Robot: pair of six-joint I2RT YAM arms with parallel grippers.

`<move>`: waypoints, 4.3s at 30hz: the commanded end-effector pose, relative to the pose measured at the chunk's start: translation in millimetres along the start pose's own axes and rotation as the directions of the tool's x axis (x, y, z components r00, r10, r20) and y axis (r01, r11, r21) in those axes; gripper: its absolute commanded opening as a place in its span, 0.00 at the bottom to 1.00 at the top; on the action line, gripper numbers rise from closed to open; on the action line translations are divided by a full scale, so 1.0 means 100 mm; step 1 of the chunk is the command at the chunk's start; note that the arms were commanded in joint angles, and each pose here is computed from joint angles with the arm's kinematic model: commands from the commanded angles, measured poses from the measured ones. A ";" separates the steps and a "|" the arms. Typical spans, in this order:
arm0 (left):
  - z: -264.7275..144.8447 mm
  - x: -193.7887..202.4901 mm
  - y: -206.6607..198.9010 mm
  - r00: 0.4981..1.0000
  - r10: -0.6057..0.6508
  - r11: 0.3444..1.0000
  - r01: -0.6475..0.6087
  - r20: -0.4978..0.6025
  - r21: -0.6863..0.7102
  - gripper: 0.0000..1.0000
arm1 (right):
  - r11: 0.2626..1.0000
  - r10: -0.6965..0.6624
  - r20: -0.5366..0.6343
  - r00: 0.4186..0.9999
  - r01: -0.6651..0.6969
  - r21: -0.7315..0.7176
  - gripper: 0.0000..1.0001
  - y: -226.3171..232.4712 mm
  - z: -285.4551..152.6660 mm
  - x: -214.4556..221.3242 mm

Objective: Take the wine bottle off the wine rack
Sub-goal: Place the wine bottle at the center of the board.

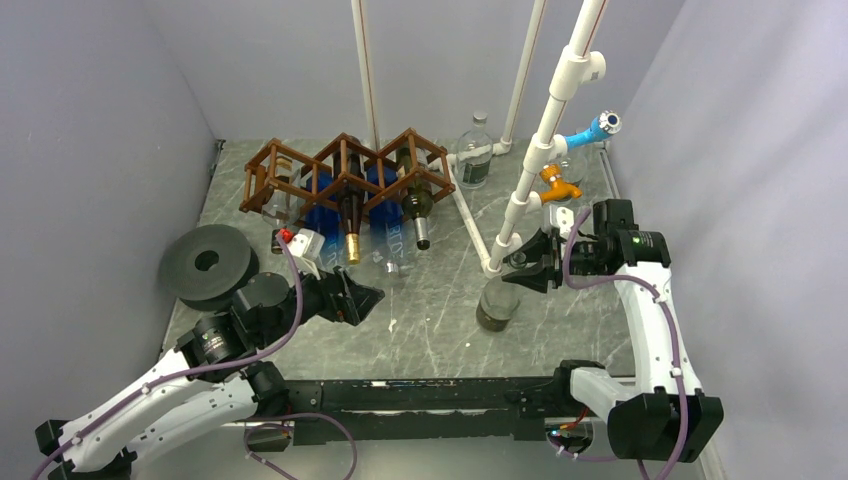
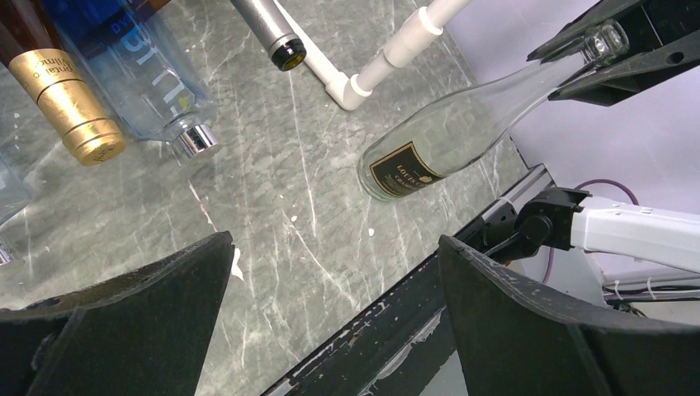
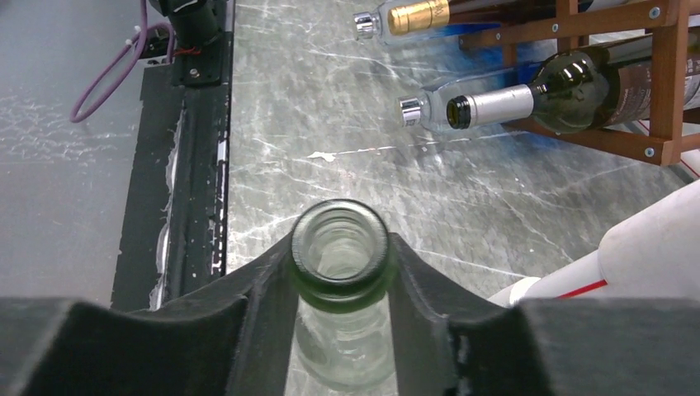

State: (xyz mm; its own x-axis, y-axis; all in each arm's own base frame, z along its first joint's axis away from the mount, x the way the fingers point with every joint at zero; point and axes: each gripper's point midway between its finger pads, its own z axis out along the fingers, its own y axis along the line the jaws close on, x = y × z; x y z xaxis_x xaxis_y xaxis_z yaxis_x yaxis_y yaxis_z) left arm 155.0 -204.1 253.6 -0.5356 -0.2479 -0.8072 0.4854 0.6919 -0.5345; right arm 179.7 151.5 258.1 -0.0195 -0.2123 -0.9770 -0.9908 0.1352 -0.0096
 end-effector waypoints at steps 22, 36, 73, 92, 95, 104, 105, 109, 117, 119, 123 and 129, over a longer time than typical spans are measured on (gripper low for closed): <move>-0.10 -0.06 0.04 0.999 0.019 1.000 -0.019 0.047 0.004 1.00 | 0.973 -0.084 -0.086 0.993 0.101 0.209 0.00 -0.04 -0.44 -0.32; -0.18 -0.04 0.07 0.998 0.011 1.000 -0.012 0.069 0.022 1.00 | 0.877 -0.066 -0.088 0.994 0.100 0.471 0.00 -0.50 -1.03 -0.45; -0.27 -0.12 0.20 0.987 0.070 0.998 -0.068 0.141 -0.017 0.99 | 0.467 0.053 0.021 0.998 -0.043 0.883 0.00 -2.23 -2.42 -0.26; -0.22 -0.19 0.21 0.987 0.072 0.996 -0.064 0.141 -0.058 0.99 | 0.306 -0.029 0.005 1.000 0.004 0.952 0.00 -3.21 -2.77 -0.51; -0.21 -0.20 0.21 0.987 0.063 0.997 -0.055 0.147 -0.059 1.00 | 0.297 -0.040 0.015 0.999 -0.003 0.955 0.00 -3.32 -2.79 -0.54; -0.15 -0.21 0.21 0.988 0.065 0.996 -0.056 0.138 -0.072 1.00 | 0.273 -0.069 0.023 0.997 -0.004 0.962 0.00 -3.59 -2.80 -0.62; -0.14 -0.22 0.21 0.988 0.067 0.996 -0.057 0.138 -0.074 1.00 | 0.271 -0.071 0.025 0.997 -0.005 0.963 0.00 -3.62 -2.81 -0.62; -0.12 -0.23 0.20 0.988 0.074 0.995 -0.063 0.134 -0.081 0.99 | 0.266 -0.080 0.040 0.996 -0.017 0.964 0.00 -3.70 -2.85 -0.63; -0.06 -0.24 0.20 0.989 0.082 0.993 -0.071 0.126 -0.092 1.00 | 0.283 -0.103 0.069 0.992 -0.037 0.958 0.00 -3.84 -2.82 -0.69; -0.05 -0.25 0.20 0.988 0.084 0.993 -0.073 0.126 -0.096 1.00 | 0.285 -0.108 0.068 0.992 -0.035 0.958 0.00 -3.87 -2.81 -0.69; -0.04 -0.26 0.20 0.988 0.090 0.992 -0.077 0.124 -0.101 1.00 | 0.293 -0.106 0.063 0.992 -0.030 0.956 0.00 -3.93 -2.76 -0.66; -0.01 -0.28 0.19 0.988 0.096 0.991 -0.083 0.123 -0.107 1.00 | 0.309 -0.100 0.071 0.993 -0.037 0.950 0.00 -3.99 -2.70 -0.60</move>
State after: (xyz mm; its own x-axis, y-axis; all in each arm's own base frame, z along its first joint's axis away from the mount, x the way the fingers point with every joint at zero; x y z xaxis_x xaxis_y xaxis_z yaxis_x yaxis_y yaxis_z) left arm 171.4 -182.2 236.8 -0.4569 -0.2107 -0.8642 0.4386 0.7919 -0.4250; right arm 529.5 -154.7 271.8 -0.2068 -0.0298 -0.9779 -0.1779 0.9840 0.0077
